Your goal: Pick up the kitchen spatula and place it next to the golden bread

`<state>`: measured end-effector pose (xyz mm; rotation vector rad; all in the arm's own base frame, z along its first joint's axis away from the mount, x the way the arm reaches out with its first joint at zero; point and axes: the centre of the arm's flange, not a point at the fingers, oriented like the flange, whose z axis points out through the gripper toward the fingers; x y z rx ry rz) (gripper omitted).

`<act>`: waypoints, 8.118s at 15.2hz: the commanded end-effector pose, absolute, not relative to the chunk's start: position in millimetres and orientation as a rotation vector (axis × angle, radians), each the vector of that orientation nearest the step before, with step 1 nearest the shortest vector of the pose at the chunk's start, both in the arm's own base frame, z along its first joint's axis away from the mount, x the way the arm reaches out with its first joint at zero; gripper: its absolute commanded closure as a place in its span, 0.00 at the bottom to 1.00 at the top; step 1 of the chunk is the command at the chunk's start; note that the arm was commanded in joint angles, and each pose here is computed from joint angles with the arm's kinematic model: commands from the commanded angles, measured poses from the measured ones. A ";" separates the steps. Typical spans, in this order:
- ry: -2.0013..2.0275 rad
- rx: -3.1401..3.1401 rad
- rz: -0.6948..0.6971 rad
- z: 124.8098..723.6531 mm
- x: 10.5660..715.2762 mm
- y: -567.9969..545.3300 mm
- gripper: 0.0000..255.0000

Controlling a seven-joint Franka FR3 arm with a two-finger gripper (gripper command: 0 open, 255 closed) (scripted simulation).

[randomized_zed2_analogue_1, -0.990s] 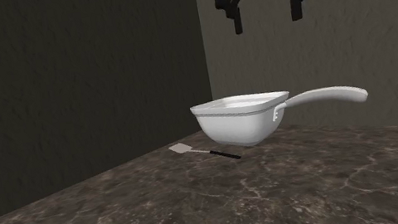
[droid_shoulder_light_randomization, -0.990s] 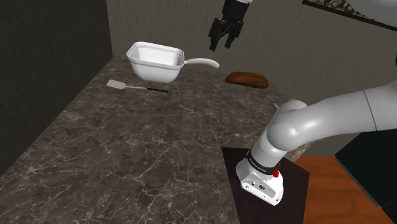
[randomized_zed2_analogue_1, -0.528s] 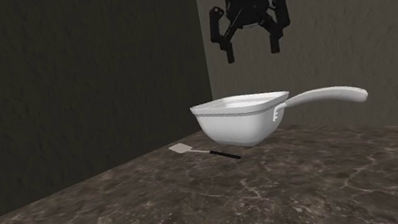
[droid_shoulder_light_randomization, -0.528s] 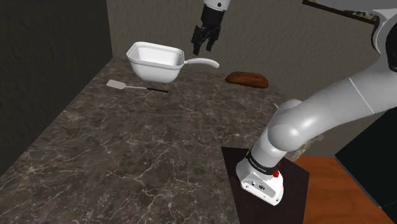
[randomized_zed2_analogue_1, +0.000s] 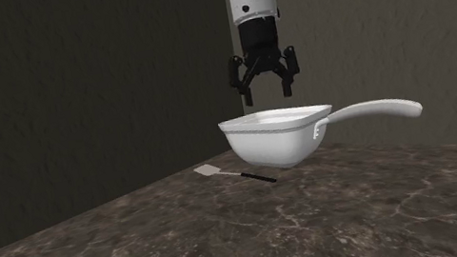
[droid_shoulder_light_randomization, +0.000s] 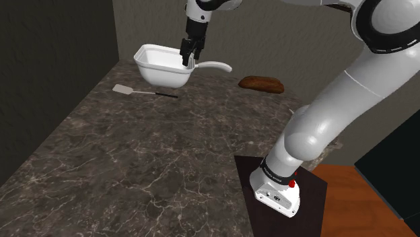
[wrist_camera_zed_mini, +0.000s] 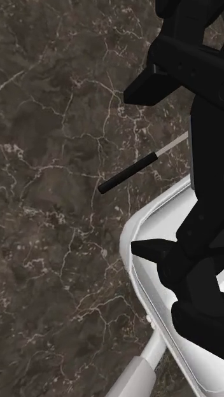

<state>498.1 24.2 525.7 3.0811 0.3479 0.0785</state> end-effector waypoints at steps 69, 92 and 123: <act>1.110 2.918 -0.090 455.8 695.0 146.1 1.00; 1.110 2.918 -0.090 495.8 620.0 -37.1 1.00; 1.108 2.912 -0.097 338.5 670.7 124.6 0.00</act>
